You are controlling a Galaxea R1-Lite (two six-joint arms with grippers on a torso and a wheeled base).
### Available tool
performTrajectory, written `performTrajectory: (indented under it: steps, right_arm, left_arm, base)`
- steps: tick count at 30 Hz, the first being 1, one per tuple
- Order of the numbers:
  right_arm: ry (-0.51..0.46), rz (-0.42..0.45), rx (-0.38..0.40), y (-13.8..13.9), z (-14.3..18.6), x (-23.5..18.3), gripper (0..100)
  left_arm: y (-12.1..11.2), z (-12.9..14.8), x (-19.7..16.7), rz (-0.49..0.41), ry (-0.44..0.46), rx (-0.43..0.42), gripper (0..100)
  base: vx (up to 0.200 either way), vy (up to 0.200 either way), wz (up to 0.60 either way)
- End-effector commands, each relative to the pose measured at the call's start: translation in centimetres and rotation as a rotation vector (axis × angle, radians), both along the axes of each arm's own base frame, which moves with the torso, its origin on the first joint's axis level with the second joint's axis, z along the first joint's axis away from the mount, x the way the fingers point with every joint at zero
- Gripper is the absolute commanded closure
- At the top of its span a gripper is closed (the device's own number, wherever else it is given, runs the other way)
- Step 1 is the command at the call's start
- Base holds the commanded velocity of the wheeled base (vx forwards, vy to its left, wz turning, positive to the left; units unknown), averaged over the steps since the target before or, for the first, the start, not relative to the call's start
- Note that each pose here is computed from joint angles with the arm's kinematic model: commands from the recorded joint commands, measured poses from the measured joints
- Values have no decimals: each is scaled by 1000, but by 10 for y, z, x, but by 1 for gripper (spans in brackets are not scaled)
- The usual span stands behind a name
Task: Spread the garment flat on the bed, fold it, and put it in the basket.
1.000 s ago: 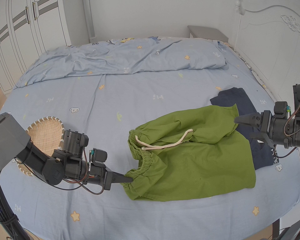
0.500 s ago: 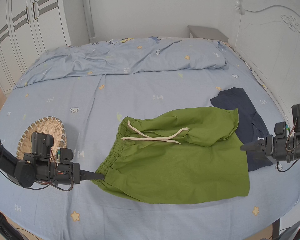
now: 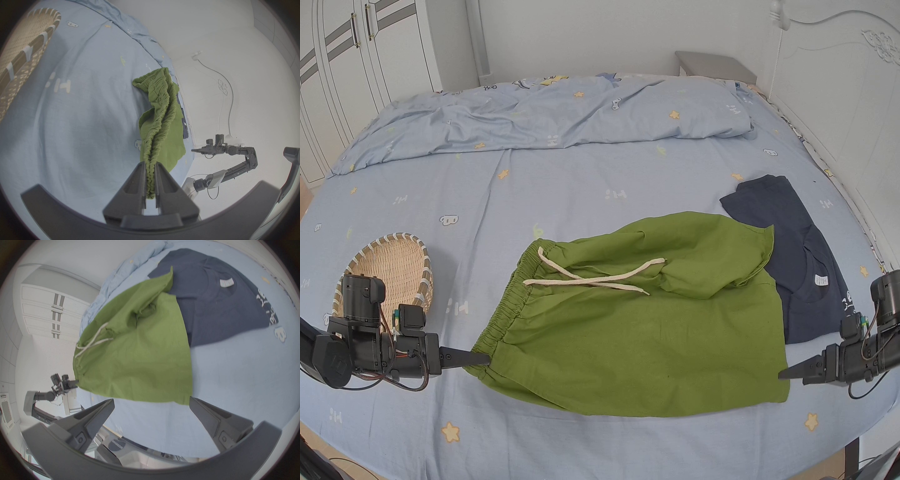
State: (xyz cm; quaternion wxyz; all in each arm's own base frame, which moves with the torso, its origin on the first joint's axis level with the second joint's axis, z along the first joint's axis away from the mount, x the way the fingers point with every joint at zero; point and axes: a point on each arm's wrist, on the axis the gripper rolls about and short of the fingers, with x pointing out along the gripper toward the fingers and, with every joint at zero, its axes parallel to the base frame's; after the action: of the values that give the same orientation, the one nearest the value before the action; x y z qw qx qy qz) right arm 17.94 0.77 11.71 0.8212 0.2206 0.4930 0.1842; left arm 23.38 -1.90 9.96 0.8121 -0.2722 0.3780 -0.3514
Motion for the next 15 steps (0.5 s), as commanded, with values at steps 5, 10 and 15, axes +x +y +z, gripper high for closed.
performTrajectory:
  steps: [5, 10, 15]
  right_arm:
    - [115, 58, 2, 0, -29, -7, 0]
    - [143, 90, 58, -2, -37, -2, 0]
    - [161, 100, 84, -2, -47, 7, 0]
  left_arm:
    - [15, 3, 0, 64, -13, 0, 100]
    - [17, 2, -2, 73, -7, 0, 100]
    - [17, 1, -2, 71, -4, -1, 100]
  base:
    - [0, 0, 0]
    - [0, 0, 0]
    - [0, 0, 0]
